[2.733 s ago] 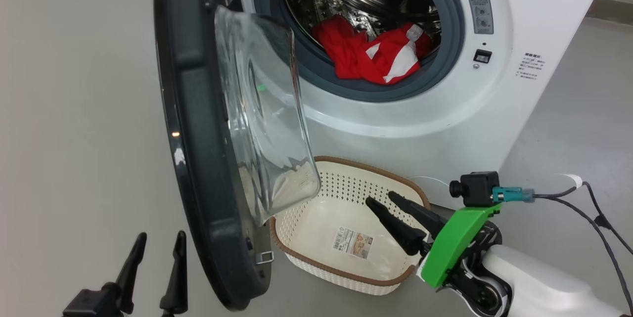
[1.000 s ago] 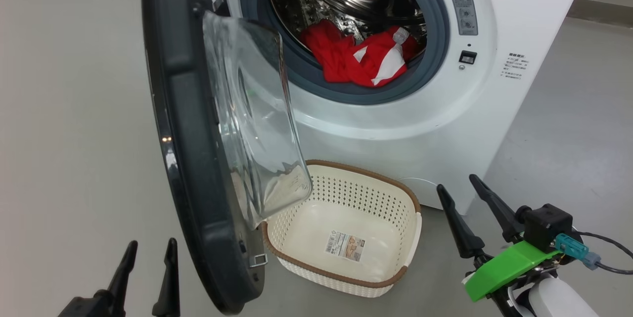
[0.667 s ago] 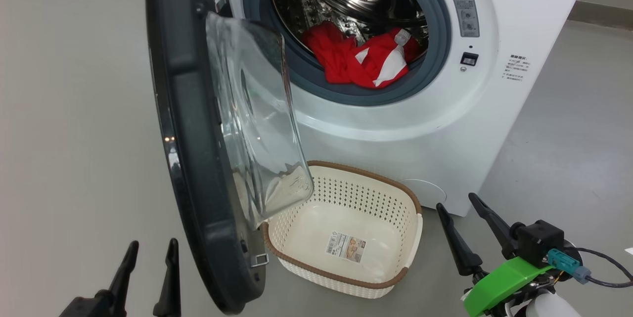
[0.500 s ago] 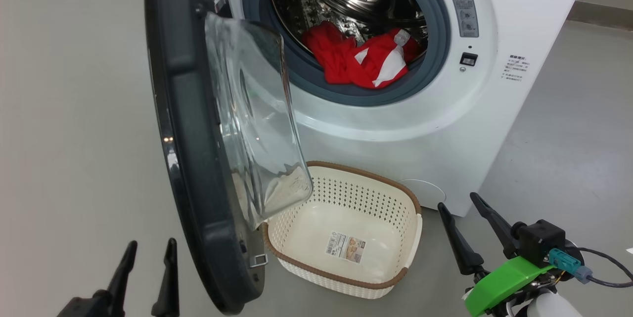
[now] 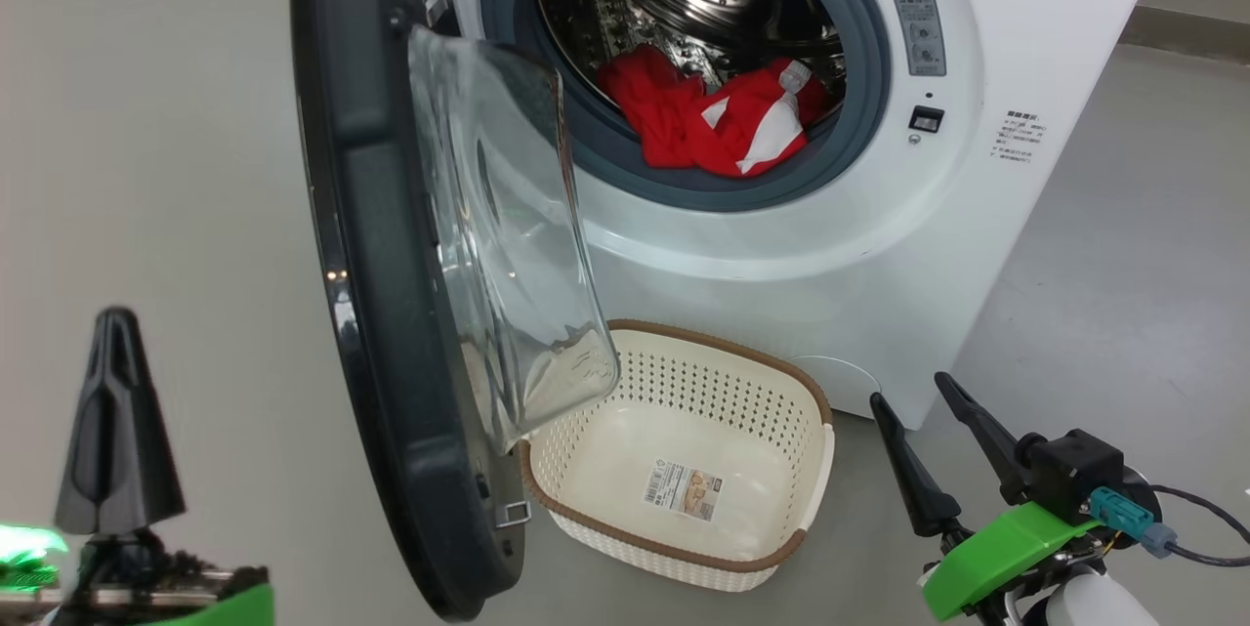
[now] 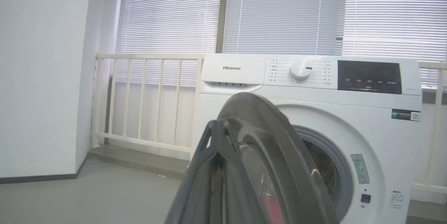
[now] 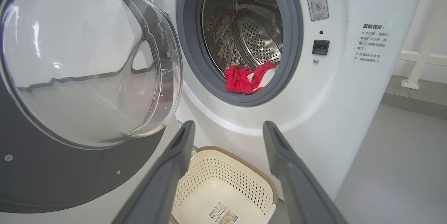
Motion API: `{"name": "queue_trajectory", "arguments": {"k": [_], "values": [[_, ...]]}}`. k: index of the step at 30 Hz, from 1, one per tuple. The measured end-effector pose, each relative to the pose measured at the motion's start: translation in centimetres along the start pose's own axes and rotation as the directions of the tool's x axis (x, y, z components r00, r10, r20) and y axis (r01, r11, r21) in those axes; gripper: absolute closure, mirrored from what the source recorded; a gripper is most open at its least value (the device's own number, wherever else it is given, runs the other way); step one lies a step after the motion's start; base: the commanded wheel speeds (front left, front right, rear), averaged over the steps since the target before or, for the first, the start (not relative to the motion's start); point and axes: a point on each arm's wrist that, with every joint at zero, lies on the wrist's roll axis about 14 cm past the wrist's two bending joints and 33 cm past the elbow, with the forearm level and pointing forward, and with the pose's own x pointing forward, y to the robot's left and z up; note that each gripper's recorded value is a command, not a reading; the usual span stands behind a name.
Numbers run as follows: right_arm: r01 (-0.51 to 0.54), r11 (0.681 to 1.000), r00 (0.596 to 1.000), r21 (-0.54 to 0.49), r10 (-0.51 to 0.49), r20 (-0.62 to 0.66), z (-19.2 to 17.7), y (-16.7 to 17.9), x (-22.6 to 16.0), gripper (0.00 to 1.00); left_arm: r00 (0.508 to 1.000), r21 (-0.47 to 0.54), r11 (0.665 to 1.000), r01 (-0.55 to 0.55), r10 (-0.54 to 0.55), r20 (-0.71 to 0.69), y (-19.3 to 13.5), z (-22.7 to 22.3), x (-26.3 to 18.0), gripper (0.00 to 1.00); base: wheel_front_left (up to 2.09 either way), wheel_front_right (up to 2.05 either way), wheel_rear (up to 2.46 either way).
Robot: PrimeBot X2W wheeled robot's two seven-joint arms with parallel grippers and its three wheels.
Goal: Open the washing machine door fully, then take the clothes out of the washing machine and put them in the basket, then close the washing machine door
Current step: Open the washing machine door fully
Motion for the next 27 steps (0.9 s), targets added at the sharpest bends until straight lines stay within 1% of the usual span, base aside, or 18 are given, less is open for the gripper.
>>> {"name": "queue_trajectory", "arguments": {"k": [3, 4, 7, 11, 13, 15, 16, 21, 27], "values": [[0.001, 1.0, 1.0, 0.0, -0.001, 0.006, 0.2, 0.0, 0.0, 0.0, 0.992, -0.041, 0.995, 0.087, -0.082, 0.098, -3.2, 2.9, 0.6, 1.0, 0.0, 0.0, 0.0], [0.002, 1.0, 1.0, -0.003, -0.002, 0.01, 0.3, -0.1, 0.0, 0.0, 0.982, -0.085, 0.984, 0.154, -0.143, 0.121, -5.7, 3.6, 0.5, 1.0, 0.0, 0.0, 0.0], [0.003, 1.0, 1.0, -0.006, -0.003, 0.013, 0.4, -0.1, 0.0, 0.0, 0.968, -0.127, 0.961, 0.247, -0.24, 0.066, -9.4, 2.0, -0.9, 1.0, 0.0, 0.0, 0.0], [0.006, 1.0, 1.0, -0.003, -0.006, 0.011, 0.3, -0.3, 0.1, 0.0, 0.94, -0.21, 0.921, 0.328, -0.34, -0.023, -13.2, -0.8, -2.8, 1.0, 0.0, 0.0, 0.0], [0.007, 1.0, 1.0, -0.005, -0.007, 0.012, 0.3, -0.3, 0.1, 0.0, 0.923, -0.248, 0.904, 0.348, -0.377, -0.079, -14.6, -2.5, -3.7, 1.0, 0.0, 0.0, 0.0], [0.009, 1.0, 1.0, -0.007, -0.009, 0.016, 0.4, -0.4, 0.1, 0.0, 0.906, -0.29, 0.894, 0.341, -0.395, -0.152, -15.3, -4.7, -5.0, 1.0, 0.0, 0.0, 0.0], [0.011, 1.0, 1.0, -0.008, -0.011, 0.019, 0.5, -0.5, 0.1, 0.0, 0.897, -0.3, 0.895, 0.329, -0.396, -0.196, -15.4, -5.9, -5.8, 1.0, 0.0, 0.0, 0.0], [0.022, 1.0, 0.999, -0.007, -0.022, 0.03, 0.9, -0.8, 0.0, 0.0, 0.862, -0.305, 0.918, 0.253, -0.357, -0.359, -14.5, -10.5, -8.0, 1.0, 0.0, 0.0, 0.0], [0.02, 1.0, 0.999, -0.006, -0.02, 0.036, 1.0, -0.7, 0.0, 0.0, 0.844, -0.284, 0.94, 0.187, -0.302, -0.443, -13.0, -12.9, -9.0, 1.0, 0.0, 0.0, 0.0]]}}
